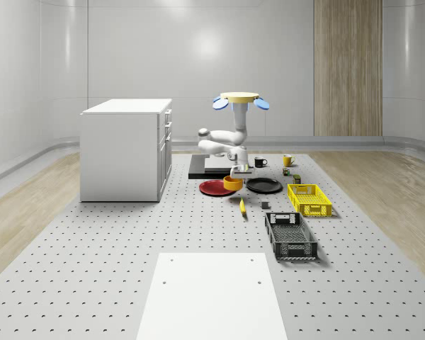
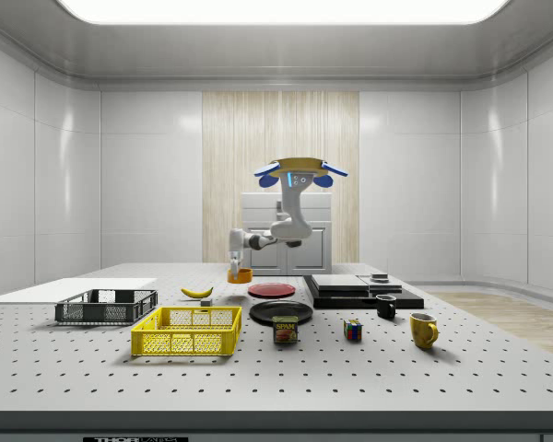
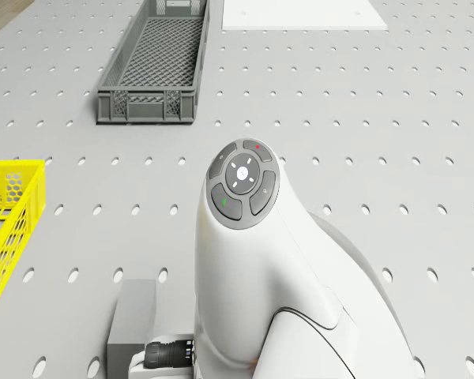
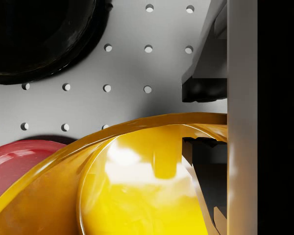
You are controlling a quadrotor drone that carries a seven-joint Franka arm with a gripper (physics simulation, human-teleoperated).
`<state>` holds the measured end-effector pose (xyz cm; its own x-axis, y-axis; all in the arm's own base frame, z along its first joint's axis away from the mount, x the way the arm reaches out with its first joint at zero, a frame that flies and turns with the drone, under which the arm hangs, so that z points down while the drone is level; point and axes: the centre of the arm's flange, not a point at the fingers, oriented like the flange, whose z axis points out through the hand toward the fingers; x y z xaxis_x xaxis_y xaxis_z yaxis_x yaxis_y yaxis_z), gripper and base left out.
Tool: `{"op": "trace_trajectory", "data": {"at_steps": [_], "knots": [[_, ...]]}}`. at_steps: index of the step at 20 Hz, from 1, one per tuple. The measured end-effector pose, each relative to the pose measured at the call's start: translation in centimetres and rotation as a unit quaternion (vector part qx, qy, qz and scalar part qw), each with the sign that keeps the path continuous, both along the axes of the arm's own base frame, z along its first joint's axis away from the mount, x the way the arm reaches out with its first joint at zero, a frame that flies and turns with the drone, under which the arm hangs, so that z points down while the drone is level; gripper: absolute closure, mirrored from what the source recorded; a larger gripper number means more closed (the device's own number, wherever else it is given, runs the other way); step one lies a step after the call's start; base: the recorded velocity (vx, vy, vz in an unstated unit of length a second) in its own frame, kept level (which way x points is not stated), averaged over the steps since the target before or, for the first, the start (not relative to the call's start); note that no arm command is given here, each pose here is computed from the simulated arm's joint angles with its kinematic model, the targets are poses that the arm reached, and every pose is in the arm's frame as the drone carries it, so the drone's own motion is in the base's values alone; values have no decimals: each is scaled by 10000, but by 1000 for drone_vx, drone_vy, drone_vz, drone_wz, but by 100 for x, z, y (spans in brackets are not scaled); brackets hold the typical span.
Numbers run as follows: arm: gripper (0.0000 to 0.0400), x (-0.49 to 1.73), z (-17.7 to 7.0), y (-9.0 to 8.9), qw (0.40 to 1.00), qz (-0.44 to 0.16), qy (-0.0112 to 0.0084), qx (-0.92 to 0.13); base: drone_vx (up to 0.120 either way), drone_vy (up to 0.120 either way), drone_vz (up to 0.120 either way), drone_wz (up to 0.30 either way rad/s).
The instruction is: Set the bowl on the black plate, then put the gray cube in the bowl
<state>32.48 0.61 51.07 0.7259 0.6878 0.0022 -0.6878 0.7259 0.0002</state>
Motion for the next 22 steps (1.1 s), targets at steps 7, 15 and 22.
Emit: {"op": "trace_trajectory", "data": {"at_steps": [7, 15, 22], "knots": [[296, 0, 0, 0, 10000, -2, 0, 0, -120, 120, 0, 0], [296, 0, 0, 0, 10000, -3, 0, 0, -120, 120, 0, 0], [296, 0, 0, 0, 10000, -3, 0, 0, -120, 120, 0, 0]]}}
